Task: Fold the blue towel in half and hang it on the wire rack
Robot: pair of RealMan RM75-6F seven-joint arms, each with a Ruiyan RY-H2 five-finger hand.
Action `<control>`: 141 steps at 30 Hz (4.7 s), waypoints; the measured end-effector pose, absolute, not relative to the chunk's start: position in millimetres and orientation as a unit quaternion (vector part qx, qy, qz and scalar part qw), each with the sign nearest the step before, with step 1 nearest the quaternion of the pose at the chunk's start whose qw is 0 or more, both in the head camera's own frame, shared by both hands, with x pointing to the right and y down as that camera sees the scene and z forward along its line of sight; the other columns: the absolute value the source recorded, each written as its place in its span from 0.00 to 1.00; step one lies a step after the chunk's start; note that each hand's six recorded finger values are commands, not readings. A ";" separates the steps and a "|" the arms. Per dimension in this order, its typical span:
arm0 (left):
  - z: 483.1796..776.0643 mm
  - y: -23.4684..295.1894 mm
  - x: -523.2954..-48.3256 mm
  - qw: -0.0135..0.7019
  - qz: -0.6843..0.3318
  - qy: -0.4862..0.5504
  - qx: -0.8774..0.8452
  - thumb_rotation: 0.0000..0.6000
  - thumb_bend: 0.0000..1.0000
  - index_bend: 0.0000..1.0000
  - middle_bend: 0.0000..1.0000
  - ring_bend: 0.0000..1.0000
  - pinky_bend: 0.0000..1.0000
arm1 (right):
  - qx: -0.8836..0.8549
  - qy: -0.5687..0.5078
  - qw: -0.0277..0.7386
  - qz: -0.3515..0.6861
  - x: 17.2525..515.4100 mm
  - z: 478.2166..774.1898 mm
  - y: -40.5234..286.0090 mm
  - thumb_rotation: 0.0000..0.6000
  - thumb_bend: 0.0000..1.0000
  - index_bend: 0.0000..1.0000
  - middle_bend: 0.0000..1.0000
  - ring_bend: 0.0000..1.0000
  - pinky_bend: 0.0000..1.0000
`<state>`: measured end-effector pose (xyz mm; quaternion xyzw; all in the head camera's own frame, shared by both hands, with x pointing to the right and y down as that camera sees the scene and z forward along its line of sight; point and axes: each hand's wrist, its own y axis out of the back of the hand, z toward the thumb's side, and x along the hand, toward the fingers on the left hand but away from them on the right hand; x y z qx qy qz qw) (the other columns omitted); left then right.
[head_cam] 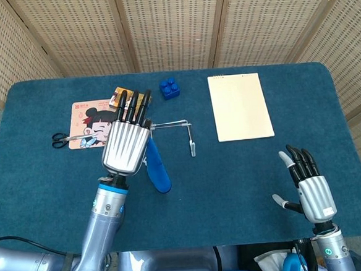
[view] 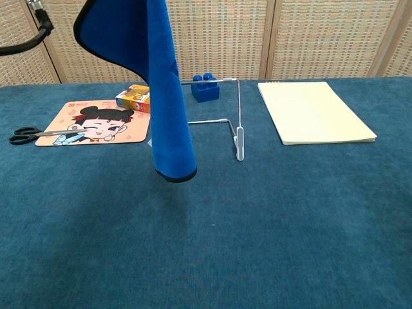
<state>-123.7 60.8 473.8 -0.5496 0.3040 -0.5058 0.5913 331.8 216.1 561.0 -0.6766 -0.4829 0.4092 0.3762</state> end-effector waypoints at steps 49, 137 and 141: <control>520.7 1.8 -54.7 0.578 -0.593 0.275 -0.489 1.00 0.57 0.89 0.00 0.00 0.00 | -0.668 -0.485 0.355 0.439 347.6 577.5 206.7 1.00 0.00 0.00 0.00 0.00 0.00; 668.5 -95.4 -52.5 0.452 -0.592 0.338 -0.575 1.00 0.50 0.55 0.00 0.00 0.00 | -0.623 -0.461 0.353 0.525 374.7 616.6 200.1 1.00 0.00 0.00 0.00 0.00 0.00; 677.5 -90.3 -56.5 0.443 -0.606 0.326 -0.575 1.00 0.40 0.02 0.00 0.00 0.00 | -0.622 -0.461 0.352 0.526 374.9 617.5 200.0 1.00 0.00 0.00 0.00 0.00 0.00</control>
